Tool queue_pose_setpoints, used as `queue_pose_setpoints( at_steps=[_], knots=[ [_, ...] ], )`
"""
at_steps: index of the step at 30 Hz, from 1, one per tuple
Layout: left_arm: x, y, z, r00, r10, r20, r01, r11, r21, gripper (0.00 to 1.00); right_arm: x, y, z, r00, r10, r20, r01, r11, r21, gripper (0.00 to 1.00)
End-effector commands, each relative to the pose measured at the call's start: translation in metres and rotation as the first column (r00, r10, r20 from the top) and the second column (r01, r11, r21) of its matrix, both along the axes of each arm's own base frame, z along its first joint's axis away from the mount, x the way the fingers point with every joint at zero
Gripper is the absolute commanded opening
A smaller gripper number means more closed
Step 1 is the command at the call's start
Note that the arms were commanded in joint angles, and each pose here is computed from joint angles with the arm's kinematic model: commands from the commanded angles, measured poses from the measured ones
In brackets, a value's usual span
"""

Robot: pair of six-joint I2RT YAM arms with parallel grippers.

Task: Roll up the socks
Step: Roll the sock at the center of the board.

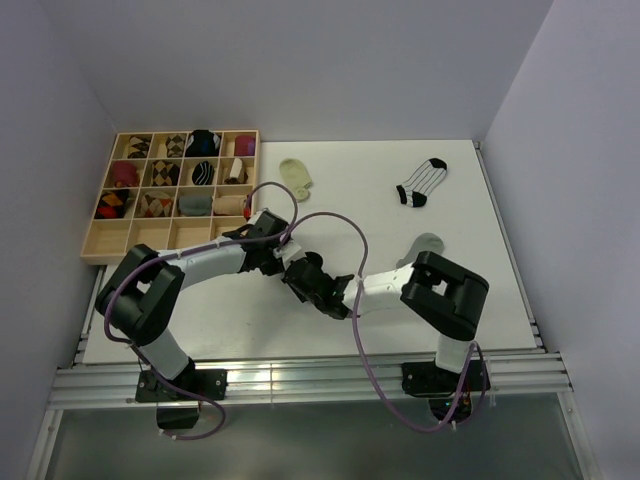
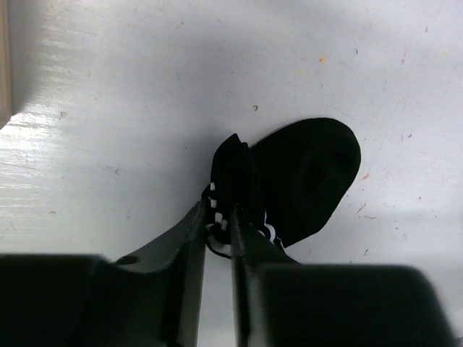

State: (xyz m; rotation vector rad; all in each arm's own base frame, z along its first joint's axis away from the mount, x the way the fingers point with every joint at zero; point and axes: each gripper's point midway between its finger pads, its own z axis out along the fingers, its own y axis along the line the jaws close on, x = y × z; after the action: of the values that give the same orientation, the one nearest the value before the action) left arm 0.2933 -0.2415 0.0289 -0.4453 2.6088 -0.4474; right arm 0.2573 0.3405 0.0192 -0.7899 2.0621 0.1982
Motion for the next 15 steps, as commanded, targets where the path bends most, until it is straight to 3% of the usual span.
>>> queue_pose_setpoints(
  at_steps=[1, 8, 11, 15],
  knots=[
    [0.006, -0.01, 0.025, 0.998, -0.014, 0.06, 0.016, 1.0, -0.027, 0.24, -0.023, -0.001, -0.02, 0.965, 0.098, -0.241, -0.089, 0.995, 0.051, 0.0],
    [0.016, -0.001, 0.062, 0.982, 0.094, 0.162, -0.08, 0.992, -0.096, 0.58, -0.021, -0.005, 0.01, 0.867, 0.217, -0.449, -0.069, 0.944, 0.322, 0.0],
    [0.016, 0.009, 0.076, 0.967, 0.156, 0.201, -0.131, 0.982, -0.133, 0.71, -0.03, 0.003, 0.019, 0.78, 0.324, -0.536, -0.058, 0.89, 0.453, 0.0],
    [0.011, 0.017, 0.091, 0.952, 0.18, 0.249, -0.137, 0.974, -0.181, 0.76, -0.023, 0.003, 0.025, 0.665, 0.412, -0.624, 0.031, 0.819, 0.573, 0.0]
  ],
)
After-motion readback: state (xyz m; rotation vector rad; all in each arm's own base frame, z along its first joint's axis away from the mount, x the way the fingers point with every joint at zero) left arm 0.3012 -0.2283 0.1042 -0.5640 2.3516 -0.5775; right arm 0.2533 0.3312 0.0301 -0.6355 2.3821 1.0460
